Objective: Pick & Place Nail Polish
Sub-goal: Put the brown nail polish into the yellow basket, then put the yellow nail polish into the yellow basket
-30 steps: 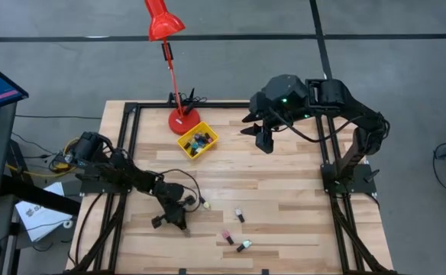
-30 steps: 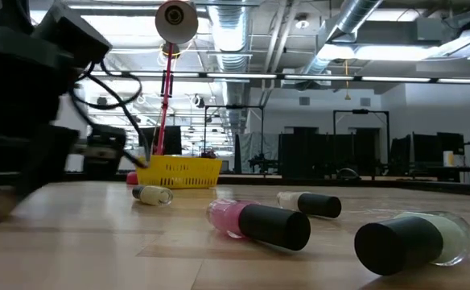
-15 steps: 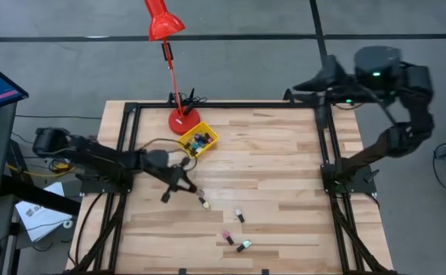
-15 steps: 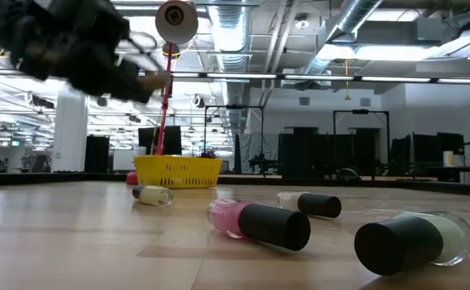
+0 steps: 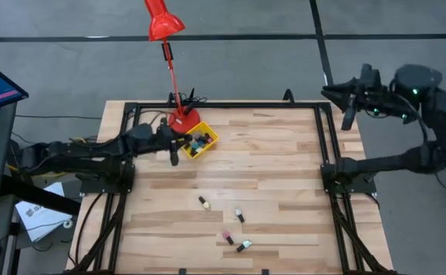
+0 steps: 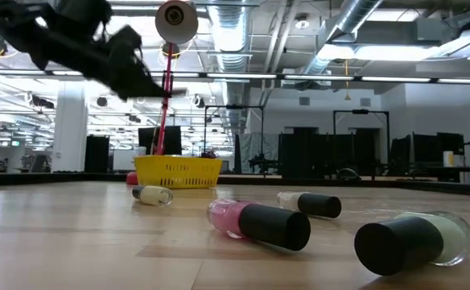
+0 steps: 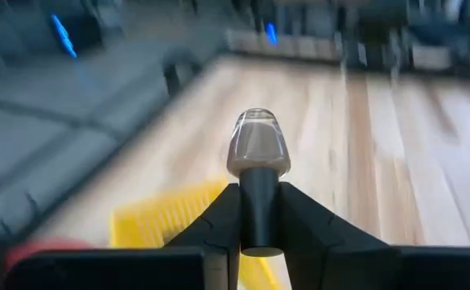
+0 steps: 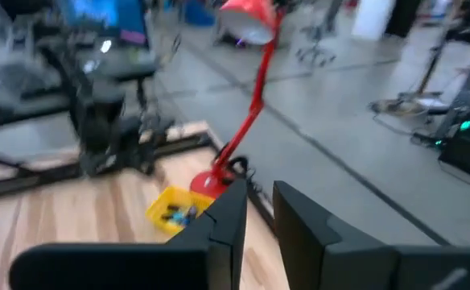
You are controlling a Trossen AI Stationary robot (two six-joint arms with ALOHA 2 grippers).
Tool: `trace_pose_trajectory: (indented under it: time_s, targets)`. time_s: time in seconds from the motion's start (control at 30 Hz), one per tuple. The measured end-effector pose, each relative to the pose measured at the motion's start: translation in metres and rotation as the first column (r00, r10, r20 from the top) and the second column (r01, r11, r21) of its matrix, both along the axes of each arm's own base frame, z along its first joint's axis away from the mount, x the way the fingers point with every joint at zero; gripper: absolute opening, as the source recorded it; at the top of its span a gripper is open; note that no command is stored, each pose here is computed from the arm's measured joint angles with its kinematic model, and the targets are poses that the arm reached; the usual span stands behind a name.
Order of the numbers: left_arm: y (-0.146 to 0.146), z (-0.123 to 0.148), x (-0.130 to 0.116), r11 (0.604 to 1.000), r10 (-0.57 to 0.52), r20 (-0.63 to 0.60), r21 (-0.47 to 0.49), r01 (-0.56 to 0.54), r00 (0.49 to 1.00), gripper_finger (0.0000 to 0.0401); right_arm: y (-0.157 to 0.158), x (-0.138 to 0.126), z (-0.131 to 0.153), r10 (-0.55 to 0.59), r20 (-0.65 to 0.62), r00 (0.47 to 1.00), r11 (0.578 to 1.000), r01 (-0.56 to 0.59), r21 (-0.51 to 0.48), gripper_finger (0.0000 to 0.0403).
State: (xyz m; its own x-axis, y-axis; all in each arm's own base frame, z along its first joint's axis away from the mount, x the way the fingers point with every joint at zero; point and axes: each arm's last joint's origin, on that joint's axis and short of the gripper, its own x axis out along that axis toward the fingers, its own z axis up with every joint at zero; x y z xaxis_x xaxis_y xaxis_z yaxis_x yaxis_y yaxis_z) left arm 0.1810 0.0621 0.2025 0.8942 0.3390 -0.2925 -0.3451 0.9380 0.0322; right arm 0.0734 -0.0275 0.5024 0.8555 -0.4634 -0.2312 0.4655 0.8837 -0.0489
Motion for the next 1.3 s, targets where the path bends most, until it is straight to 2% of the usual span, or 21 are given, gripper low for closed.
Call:
trace_pose_trajectory:
  time_s: [0.07,0.23,0.43,0.63,0.87,1.3]
  targets:
    - [0.004,-0.012,0.002,0.999,-0.009,-0.076,-0.039,0.006,0.997,0.0054,0.001,-0.007,-0.018,-0.023,0.058,0.998,1.0,0.022,0.013,0.0054]
    - [0.014,-0.028,0.009,0.997,0.019,-0.168,-0.071,-0.032,0.986,0.0054,0.002,-0.012,-0.062,-0.058,0.178,0.982,0.995,0.043,0.088,0.0053]
    - [0.025,-0.046,0.018,0.992,0.035,-0.276,-0.11,-0.068,0.96,0.0054,0.003,-0.017,-0.09,-0.078,0.25,0.965,0.988,0.041,0.147,0.0053]
    - [0.03,-0.055,0.028,0.99,-0.015,-0.396,-0.132,-0.041,0.918,0.0054,0.004,-0.019,-0.095,-0.083,0.262,0.962,0.986,0.04,0.163,0.0053]
    - [0.032,-0.058,0.033,0.988,-0.026,-0.443,-0.151,-0.046,0.896,0.0055,0.004,-0.018,-0.095,-0.083,0.258,0.963,0.986,0.041,0.164,0.0053]
    - [0.032,-0.058,0.033,0.988,-0.013,-0.446,-0.141,-0.056,0.895,0.0137,0.004,-0.018,-0.095,-0.083,0.257,0.963,0.986,0.041,0.164,0.0053]
